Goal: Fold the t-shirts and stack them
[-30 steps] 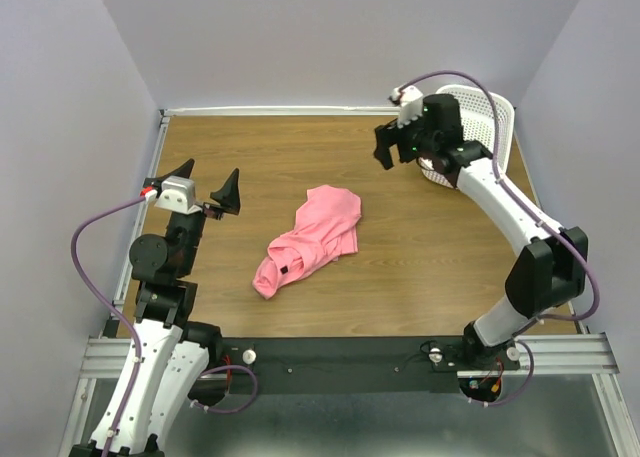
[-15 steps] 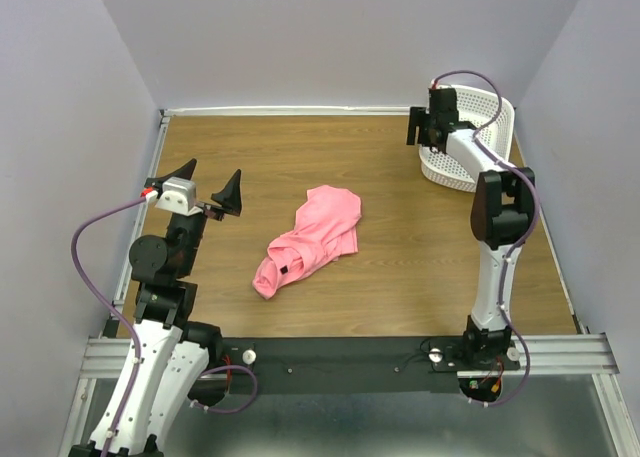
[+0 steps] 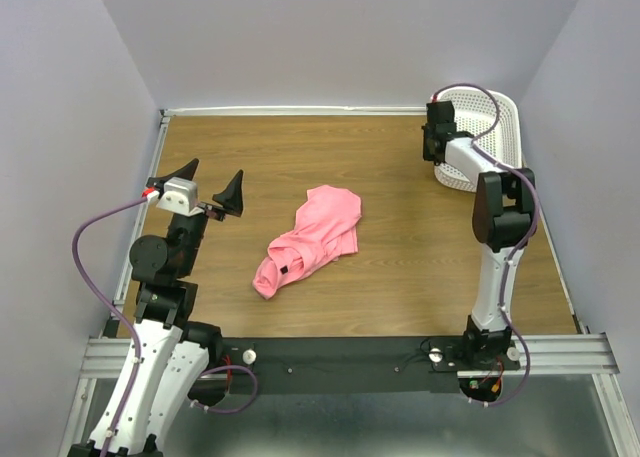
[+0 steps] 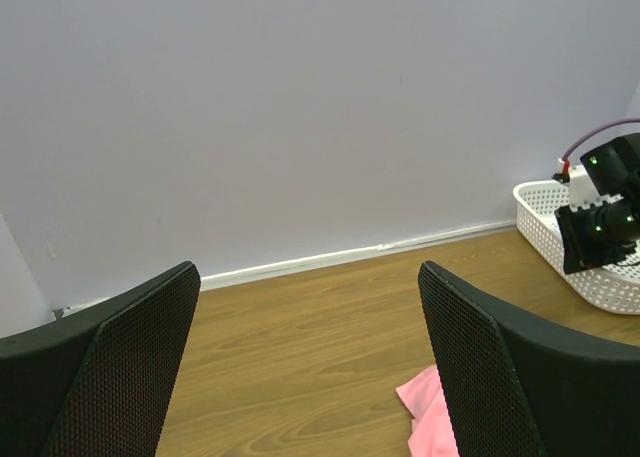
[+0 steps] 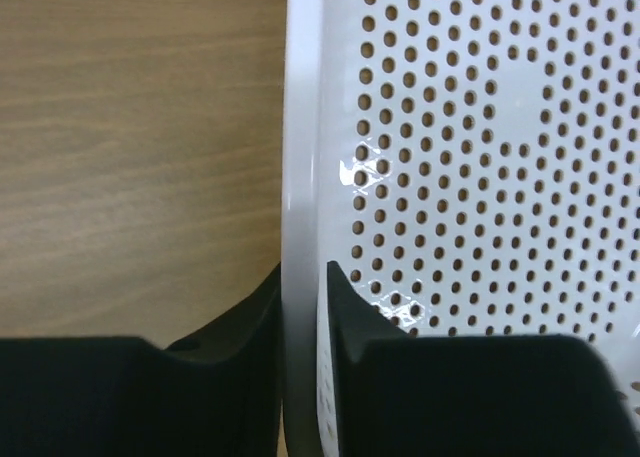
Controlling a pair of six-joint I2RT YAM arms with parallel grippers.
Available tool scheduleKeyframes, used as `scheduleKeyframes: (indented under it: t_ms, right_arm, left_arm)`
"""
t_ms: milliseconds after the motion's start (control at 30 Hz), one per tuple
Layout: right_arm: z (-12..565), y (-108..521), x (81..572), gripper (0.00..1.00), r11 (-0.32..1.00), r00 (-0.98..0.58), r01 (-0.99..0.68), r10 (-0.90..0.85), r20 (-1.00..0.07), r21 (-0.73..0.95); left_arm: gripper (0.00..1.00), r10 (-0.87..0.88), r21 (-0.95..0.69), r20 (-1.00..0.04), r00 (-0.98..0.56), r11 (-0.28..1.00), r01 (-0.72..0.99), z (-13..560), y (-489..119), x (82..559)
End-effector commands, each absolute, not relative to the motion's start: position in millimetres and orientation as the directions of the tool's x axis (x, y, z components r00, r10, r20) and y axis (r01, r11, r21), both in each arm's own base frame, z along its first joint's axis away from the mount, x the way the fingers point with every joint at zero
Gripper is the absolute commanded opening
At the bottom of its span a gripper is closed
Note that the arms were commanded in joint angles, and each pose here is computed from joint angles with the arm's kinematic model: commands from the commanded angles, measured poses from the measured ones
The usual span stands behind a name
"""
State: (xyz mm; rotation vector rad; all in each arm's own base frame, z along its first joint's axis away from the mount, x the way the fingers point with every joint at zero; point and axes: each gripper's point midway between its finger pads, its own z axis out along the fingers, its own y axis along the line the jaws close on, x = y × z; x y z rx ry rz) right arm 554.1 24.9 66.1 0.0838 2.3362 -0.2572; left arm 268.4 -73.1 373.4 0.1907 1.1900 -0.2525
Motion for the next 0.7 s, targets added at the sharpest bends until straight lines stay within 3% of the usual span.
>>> scheduleKeyframes:
  t_ms: [0, 400, 600, 633, 667]
  right_arm:
    - [99.4, -2.4, 538.7, 0.23, 0.958, -0.676, 0.185, -0.038, -0.736, -0.219]
    - [99.4, -47.7, 488.6, 0.26, 0.937, -0.728, 0.040, -0.210, -0.653, -0.346]
    - [97.2, -48.9, 477.4, 0.42, 0.920, -0.726, -0.072, -0.313, -0.612, -0.384]
    - [98.3, -49.5, 476.6, 0.54, 0.918, -0.725, -0.076, -0.320, -0.610, -0.390]
    - [100.5, -49.9, 476.0, 0.61, 0.910, -0.719, -0.094, -0.342, -0.604, -0.403]
  left_arm:
    - [0.98, -0.110, 0.024, -0.916, 0.387, 0.946, 0.324, 386.6, -78.5, 261.1]
    - [0.98, -0.111, 0.027, -0.918, 0.382, 0.940, 0.339, 384.7, -82.5, 261.1]
    - [0.98, -0.112, 0.026, -0.922, 0.371, 0.937, 0.348, 381.9, -85.2, 263.2]
    - [0.98, -0.111, 0.026, -0.924, 0.367, 0.937, 0.350, 380.7, -85.7, 264.3]
    - [0.98, -0.111, 0.027, -0.924, 0.365, 0.935, 0.352, 380.3, -86.3, 264.5]
